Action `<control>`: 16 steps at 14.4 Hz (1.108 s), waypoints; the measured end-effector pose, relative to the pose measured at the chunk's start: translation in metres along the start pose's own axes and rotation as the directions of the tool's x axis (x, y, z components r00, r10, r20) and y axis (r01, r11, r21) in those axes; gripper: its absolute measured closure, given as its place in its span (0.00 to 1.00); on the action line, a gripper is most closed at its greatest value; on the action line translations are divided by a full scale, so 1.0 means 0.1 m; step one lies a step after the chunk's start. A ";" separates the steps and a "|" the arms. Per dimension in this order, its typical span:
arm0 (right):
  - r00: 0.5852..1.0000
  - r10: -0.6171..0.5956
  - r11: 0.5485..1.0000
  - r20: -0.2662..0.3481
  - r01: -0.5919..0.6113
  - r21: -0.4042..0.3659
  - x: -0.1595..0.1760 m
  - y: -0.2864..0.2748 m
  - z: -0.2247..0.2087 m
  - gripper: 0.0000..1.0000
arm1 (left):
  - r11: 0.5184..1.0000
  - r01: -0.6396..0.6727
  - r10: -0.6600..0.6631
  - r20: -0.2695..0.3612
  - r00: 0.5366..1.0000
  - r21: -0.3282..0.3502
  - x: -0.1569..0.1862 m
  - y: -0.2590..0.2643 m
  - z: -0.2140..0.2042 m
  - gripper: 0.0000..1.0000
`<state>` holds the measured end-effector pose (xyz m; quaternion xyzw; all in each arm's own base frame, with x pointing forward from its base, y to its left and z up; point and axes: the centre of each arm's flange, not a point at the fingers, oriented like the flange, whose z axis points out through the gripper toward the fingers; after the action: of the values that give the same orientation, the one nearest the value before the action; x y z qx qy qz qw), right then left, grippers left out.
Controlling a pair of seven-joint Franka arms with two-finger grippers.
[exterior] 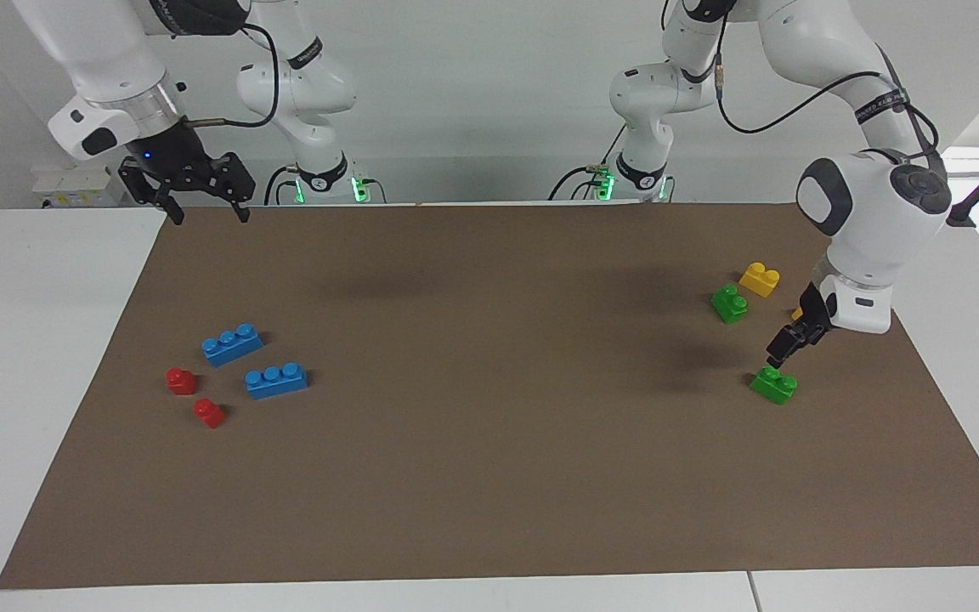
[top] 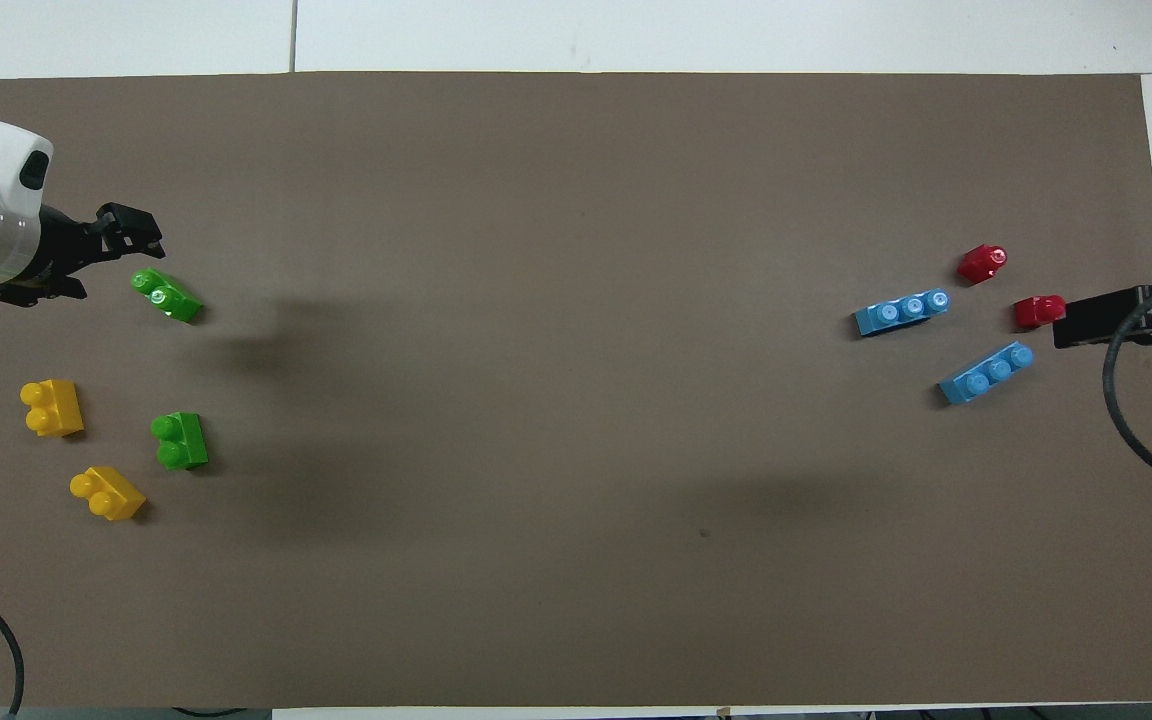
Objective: Remove green block with left arm and hold with right
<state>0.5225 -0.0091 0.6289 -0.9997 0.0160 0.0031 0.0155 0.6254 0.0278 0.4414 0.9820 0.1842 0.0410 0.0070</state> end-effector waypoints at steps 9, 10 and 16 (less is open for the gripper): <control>1.000 -0.011 0.998 -0.011 0.010 -0.055 0.01 0.21 -0.01 0.00 | 0.972 -0.234 0.233 0.057 0.971 0.013 -0.43 0.19 -0.68 0.00; 1.000 -0.011 0.998 -0.011 0.010 -0.055 0.01 0.21 -0.01 0.00 | 0.969 -0.247 0.245 0.059 0.968 0.014 -0.48 0.22 -0.77 0.00; 1.000 -0.011 0.999 -0.012 0.010 -0.051 0.01 0.19 -0.01 0.00 | 0.959 -0.282 0.278 0.107 0.955 0.025 -0.89 0.20 -1.32 0.00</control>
<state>0.5234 -0.0285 0.6292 -0.9999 0.0108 -0.0027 -0.0098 0.5393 -0.0231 0.5662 0.9989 0.0433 -0.0126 -0.0093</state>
